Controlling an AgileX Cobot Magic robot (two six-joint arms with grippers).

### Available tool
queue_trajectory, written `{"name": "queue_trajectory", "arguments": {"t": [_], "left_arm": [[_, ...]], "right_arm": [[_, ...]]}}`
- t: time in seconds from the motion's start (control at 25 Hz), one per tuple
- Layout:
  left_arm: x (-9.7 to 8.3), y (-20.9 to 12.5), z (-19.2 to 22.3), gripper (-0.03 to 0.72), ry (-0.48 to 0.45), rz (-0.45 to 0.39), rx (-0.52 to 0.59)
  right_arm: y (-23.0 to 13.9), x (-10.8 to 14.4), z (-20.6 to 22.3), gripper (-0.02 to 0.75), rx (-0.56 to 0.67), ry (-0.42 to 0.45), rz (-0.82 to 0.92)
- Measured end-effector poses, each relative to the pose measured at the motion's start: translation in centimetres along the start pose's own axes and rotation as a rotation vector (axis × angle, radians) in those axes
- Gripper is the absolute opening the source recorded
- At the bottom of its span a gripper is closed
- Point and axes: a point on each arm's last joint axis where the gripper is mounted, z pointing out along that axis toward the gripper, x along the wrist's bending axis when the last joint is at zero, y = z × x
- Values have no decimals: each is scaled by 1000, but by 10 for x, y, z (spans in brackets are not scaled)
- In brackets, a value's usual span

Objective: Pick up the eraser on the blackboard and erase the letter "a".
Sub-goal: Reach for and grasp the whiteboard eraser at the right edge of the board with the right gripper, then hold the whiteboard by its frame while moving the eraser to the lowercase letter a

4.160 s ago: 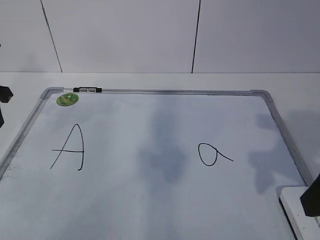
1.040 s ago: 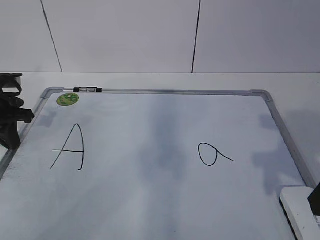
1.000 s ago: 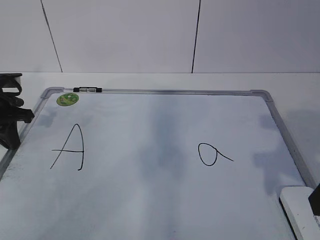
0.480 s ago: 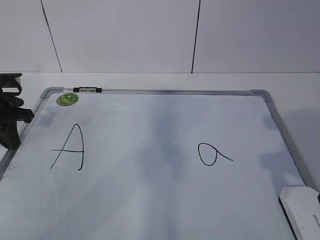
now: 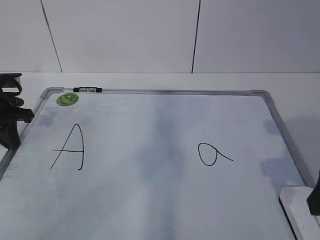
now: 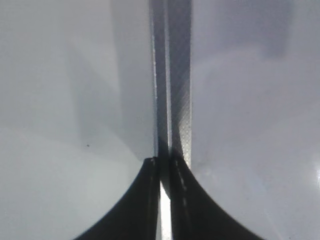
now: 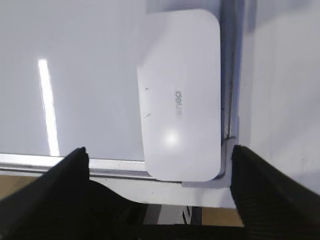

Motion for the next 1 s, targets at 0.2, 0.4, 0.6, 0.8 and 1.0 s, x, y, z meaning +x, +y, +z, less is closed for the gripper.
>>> {"name": "queue_trajectory", "arguments": {"t": [0.2,0.4,0.6,0.8,1.0], "left_arm": [[0,0,0,14,0,0,0],[0,0,0,14,0,0,0],[0,0,0,14,-1,0,0],[0,0,0,14,-1,0,0],[0,0,0,14,-1,0,0]], "right_arm": [[8,-2,12,679,33,-41,-13],[17,-1,26,679,60,-54,-16],[22,-1,38,679,96,-64,-15],[27,0,49,674,120,-69,-14],[27,-1,63,668,155,-77,-12]]}}
